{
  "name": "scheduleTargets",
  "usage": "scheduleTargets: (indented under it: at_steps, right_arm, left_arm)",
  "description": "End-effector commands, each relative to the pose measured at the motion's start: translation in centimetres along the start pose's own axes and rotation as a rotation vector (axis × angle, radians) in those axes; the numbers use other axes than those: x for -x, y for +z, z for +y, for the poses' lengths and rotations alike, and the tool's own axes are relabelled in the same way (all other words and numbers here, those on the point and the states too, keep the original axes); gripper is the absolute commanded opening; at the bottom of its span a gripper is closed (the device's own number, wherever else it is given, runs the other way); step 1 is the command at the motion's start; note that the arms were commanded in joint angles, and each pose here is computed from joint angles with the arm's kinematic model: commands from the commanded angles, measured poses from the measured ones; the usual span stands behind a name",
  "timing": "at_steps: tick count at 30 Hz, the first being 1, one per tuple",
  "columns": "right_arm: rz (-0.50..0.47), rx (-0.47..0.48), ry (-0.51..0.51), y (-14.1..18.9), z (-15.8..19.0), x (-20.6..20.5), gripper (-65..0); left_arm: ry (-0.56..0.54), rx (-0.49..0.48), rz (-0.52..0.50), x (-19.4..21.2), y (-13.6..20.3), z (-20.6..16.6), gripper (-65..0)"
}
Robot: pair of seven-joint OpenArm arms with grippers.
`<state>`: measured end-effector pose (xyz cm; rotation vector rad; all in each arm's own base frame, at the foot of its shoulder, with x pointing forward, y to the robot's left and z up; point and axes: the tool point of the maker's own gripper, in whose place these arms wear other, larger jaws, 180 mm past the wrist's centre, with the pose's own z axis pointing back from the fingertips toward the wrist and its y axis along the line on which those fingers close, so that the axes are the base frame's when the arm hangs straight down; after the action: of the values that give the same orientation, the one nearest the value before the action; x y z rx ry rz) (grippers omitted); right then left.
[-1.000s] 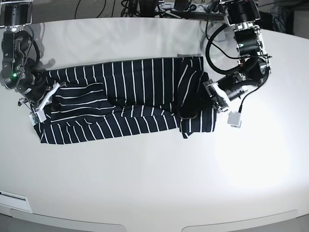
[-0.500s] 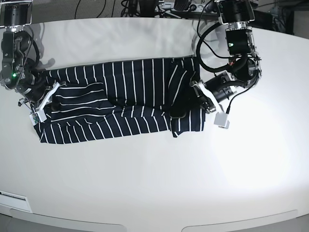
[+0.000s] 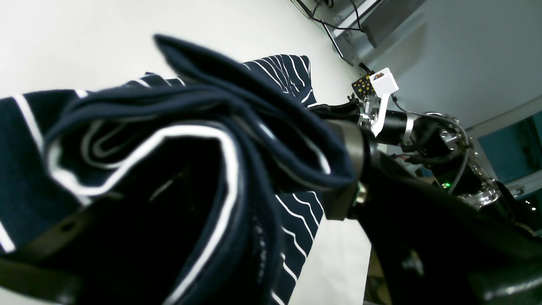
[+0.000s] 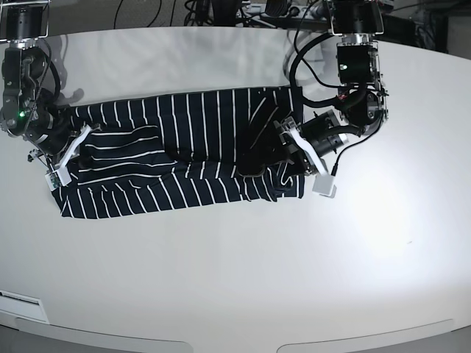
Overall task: Fold the T-shirt properly
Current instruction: 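Lift the strip end with the left gripper and fold it toward the right gripper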
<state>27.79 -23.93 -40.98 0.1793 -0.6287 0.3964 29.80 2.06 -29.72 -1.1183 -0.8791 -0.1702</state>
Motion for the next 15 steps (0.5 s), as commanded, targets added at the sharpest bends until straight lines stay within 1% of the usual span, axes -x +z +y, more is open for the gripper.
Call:
scheduleTargets:
  at_steps: [1, 8, 12, 15]
  right_arm:
    - [0.144, -0.008, 0.024, 0.1, 0.3, 3.2, -65.0]
    - [0.142, -0.009, 0.022, 0.1, 0.3, 3.1, -65.0]
    - [0.125, -0.036, -0.004, 0.0, 0.8, 2.9, -65.0]
    - [0.132, -0.039, -0.007, 0.1, 0.9, 3.0, -65.0]
  left_arm:
    - [-0.021, 0.035, -0.055, -1.7, -0.2, -0.9, -27.8]
    - [-0.001, 0.058, -0.083, -1.9, -0.9, -1.7, -27.7]
    - [0.007, 0.068, -0.091, -1.8, -1.2, -2.0, -27.7]
    - [0.012, 0.073, -0.095, -1.8, -1.4, -2.2, -27.7]
